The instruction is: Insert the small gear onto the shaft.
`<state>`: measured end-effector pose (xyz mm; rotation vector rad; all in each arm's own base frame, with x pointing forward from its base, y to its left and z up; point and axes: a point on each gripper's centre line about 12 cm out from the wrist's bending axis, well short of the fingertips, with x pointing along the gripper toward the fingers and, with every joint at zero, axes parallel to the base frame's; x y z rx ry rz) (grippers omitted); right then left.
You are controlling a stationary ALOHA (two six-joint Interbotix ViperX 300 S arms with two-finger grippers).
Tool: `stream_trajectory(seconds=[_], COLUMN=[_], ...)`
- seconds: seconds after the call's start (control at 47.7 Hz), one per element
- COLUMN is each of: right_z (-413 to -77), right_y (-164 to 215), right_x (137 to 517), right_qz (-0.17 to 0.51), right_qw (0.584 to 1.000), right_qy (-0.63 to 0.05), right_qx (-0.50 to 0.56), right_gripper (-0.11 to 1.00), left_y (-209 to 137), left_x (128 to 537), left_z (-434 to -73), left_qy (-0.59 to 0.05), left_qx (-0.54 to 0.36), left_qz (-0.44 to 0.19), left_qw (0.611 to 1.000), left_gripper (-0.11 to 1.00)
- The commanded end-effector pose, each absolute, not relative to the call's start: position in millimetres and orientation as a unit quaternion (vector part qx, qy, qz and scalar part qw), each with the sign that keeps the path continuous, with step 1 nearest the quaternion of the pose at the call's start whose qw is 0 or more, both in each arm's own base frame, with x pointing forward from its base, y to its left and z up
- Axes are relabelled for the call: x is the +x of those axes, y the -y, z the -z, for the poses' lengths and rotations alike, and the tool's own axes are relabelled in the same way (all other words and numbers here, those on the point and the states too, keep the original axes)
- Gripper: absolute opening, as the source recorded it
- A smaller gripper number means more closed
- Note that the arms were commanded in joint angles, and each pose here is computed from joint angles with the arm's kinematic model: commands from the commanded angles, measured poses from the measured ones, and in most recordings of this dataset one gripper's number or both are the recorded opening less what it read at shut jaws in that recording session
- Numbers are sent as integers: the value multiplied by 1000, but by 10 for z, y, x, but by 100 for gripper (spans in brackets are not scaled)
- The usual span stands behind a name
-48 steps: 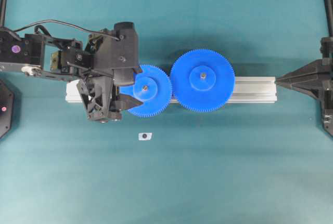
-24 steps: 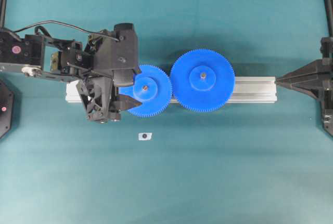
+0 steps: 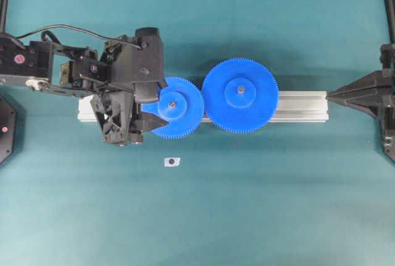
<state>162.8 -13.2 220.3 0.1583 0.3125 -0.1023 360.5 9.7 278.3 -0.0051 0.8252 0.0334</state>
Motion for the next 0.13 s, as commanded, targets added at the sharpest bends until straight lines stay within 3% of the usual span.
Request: stream_trajectory(seconds=[0.0, 0.105], right_z=[-2245, -2235], right_y=[137, 137], right_x=[1646, 1644], right_qz=[52, 52], right_qw=[984, 984], right_qy=[-149, -150], right_qx=[84, 85], right_gripper=[3, 3], left_y=[-89, -89], left_x=[3597, 3596], left_z=[-2882, -2877], left_qy=[-387, -387], left_qx=[0, 0], left_qz=[-15, -15], left_qw=[922, 922], left_gripper=[83, 83])
